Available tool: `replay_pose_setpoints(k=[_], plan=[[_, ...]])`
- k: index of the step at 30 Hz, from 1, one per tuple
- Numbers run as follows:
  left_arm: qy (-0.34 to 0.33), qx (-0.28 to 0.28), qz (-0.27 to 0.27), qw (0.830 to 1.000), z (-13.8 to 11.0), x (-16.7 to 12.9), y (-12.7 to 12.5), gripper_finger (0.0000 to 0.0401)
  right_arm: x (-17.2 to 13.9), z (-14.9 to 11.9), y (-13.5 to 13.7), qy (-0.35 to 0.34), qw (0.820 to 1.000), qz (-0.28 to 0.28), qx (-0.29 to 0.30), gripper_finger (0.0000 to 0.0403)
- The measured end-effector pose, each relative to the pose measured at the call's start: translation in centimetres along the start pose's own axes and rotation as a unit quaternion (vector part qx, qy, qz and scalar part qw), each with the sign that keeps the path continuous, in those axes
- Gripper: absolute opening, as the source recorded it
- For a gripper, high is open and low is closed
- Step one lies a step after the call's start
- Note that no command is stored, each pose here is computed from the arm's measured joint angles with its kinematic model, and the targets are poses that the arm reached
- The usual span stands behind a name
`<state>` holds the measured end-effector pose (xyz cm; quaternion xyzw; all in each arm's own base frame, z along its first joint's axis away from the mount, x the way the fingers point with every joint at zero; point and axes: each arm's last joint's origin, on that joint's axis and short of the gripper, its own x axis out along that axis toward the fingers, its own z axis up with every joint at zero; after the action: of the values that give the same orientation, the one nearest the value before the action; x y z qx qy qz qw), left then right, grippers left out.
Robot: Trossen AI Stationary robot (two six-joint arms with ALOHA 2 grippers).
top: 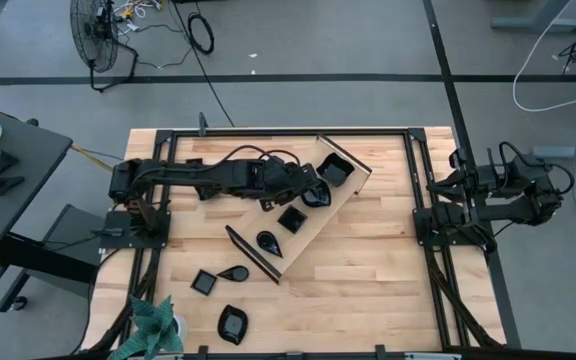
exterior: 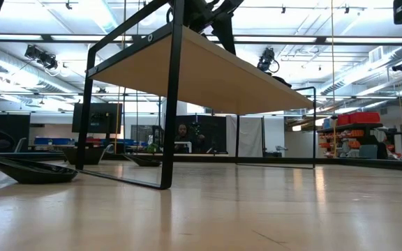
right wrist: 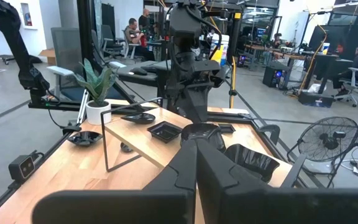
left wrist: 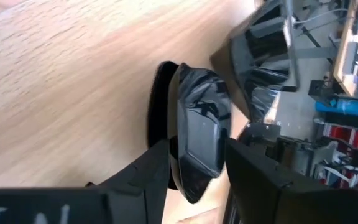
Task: Pick & Place Mini shaped plates
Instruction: Stack the black leaf shaped bowl on top of the black leaf shaped bowl on the shelf, then stack the black teardrop shaped plate on top of the black teardrop shaped plate on the shelf
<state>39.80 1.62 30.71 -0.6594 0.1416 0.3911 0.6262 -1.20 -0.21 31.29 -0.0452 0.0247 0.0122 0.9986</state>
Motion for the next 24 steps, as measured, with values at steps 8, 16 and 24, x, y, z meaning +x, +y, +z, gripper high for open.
replay_pose_setpoints(k=[8,16,24], plan=[[0.0,0.012,-0.001,1.0,0.2,-0.6,-0.1,0.0168,0.0,0.0,0.0,0.0,1.0,0.0,0.0,0.001],[-0.014,0.036,-0.007,0.999,0.6,-1.5,-0.2,0.0168,0.0,0.0,0.0,0.0,1.0,0.0,0.0,0.001],[-0.07,0.105,0.016,0.992,3.5,-3.1,-0.3,0.0168,0.0,0.0,0.0,0.0,1.0,0.0,0.0,0.001]])
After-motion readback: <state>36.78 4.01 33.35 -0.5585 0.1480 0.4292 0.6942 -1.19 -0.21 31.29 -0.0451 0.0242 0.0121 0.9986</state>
